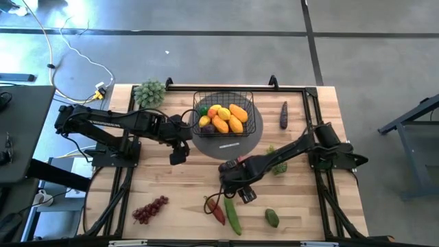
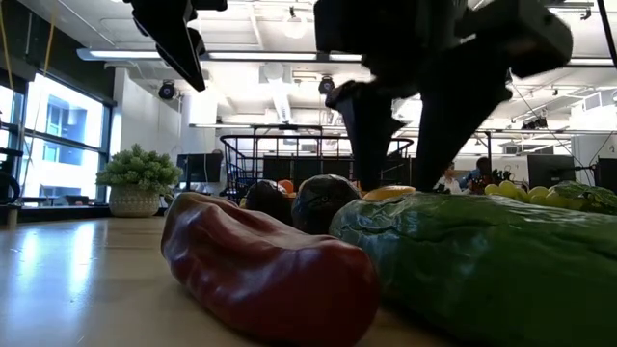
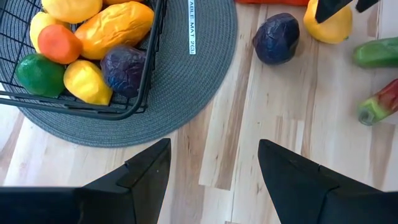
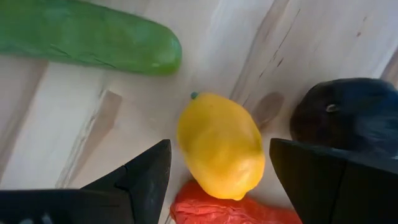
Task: Build produce basket
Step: Put the lemon into the black wire basket
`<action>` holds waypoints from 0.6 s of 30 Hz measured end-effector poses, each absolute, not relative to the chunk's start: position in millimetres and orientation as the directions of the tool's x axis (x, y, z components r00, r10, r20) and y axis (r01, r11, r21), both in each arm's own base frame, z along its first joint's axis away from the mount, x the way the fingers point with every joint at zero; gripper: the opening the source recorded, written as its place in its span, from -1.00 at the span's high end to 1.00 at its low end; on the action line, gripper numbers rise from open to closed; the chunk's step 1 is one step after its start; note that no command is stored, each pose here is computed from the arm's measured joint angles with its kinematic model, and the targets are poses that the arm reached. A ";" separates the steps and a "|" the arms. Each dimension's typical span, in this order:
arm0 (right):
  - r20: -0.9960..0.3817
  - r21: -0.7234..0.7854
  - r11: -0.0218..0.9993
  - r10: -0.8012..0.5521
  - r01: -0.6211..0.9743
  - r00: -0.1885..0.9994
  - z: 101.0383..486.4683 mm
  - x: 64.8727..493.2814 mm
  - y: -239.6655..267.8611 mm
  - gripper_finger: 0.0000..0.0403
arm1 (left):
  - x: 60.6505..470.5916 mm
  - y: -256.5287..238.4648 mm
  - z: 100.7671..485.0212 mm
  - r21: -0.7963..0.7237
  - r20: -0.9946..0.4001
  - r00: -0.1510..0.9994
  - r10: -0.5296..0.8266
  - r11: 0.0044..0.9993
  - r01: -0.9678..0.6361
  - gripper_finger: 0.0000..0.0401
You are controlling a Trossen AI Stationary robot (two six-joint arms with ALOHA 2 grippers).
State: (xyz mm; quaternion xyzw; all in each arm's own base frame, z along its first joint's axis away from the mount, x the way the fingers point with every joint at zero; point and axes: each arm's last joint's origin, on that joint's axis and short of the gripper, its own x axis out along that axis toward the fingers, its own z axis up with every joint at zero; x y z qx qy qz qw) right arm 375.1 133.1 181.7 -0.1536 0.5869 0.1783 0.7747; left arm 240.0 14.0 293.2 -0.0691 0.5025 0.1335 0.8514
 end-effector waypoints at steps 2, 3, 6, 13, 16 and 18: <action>-0.969 -0.032 0.890 0.084 -0.455 0.232 175.1 376.2 133.3 -0.26 | 240.1 14.1 293.1 0.015 -0.874 0.459 0.158 0.954 -0.301 -0.15; -0.971 -0.033 0.890 0.080 -0.455 0.227 173.0 376.5 133.4 -0.26 | 240.1 14.1 293.2 0.014 -0.874 0.460 0.158 0.954 -0.301 -0.15; -0.976 -0.031 0.890 0.072 -0.455 0.206 165.3 377.5 133.7 -0.26 | 240.1 14.1 293.2 0.014 -0.874 0.460 0.158 0.954 -0.301 -0.15; -0.976 -0.043 0.897 0.056 -0.440 0.209 161.5 378.8 133.7 -0.19 | 240.1 14.2 293.2 0.017 -0.873 0.460 0.161 0.953 -0.302 -0.15; -0.975 -0.037 0.913 0.055 -0.406 0.213 161.9 379.3 133.8 -0.01 | 240.1 14.3 293.2 0.017 -0.873 0.460 0.162 0.953 -0.303 -0.15; -0.976 -0.032 0.920 0.057 -0.392 0.212 162.0 379.3 133.8 0.13 | 240.1 14.4 293.2 0.021 -0.873 0.460 0.164 0.954 -0.300 -0.15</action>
